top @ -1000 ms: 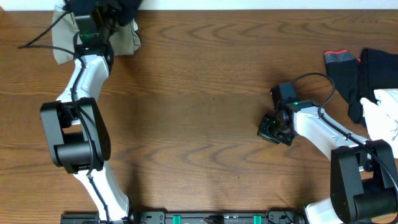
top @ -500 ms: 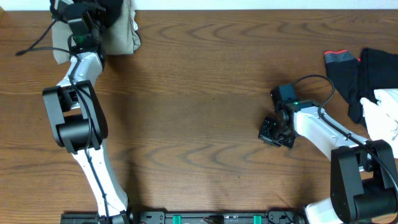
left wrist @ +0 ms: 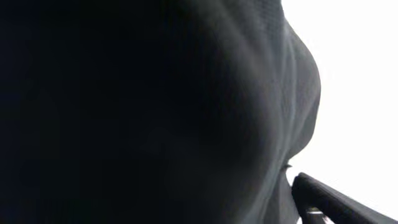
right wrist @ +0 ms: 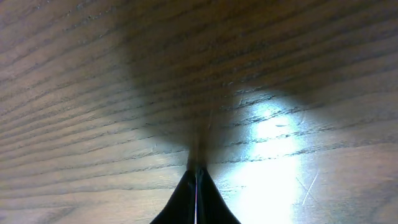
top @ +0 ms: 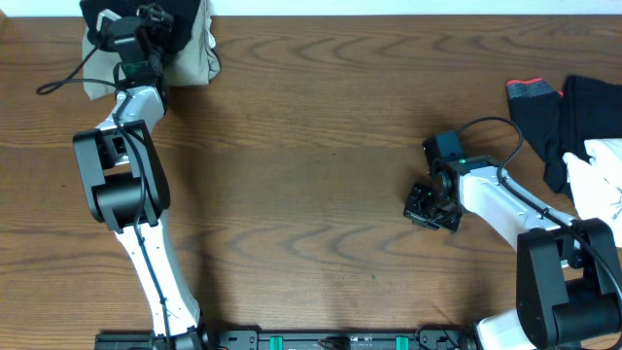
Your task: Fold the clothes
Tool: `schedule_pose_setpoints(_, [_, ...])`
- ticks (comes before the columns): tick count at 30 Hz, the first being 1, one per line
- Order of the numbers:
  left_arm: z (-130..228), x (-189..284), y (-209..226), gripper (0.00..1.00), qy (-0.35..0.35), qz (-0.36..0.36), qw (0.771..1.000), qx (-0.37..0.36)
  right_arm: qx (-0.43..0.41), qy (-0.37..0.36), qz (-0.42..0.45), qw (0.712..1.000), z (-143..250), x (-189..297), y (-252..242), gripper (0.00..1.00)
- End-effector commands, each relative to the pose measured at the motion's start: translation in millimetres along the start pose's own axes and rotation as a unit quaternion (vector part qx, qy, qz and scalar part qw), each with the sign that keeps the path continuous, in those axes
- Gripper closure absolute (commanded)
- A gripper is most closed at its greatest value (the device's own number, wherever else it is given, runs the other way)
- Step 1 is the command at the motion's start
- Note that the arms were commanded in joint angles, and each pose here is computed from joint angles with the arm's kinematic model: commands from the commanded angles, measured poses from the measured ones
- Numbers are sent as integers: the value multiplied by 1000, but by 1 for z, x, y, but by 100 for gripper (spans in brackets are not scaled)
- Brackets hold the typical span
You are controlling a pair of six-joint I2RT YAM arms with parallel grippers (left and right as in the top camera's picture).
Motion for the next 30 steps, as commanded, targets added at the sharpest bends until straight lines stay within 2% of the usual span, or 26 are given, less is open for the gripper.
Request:
schedule_pose_setpoints(1, [-1,-4,2,2,-1,-1,1000,-4,-6,26,51,998,11,-19,-24,97])
schedule_pose_setpoints(9, [0,5,-4,2,26,-18,999,12,-6,28,47,998,12,-19,-23,97])
schedule_pose_setpoints(19, [-32,35,-47,2,9,-15,1000,11,-6,34,42,999,13,-19,-22,99])
schedule_pose_setpoints(27, [-22,41,-29,2,37,-69,997,13,1,43,36,998,16,-19,-21,99])
schedule_pose_setpoints(30, [-20,46,-26,2,51,-85,995,-17,1,44,38,998,17,-19,-21,99])
Point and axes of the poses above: each gripper's point midway between its finger pads, its own x axis back along the fingers, its own y axis along the line the jaws close on, z = x × y, the point moved 4 cm from there along x, back along the fingers, and after that the axes turned 4 degrees about -x, right-handed, at the moved point
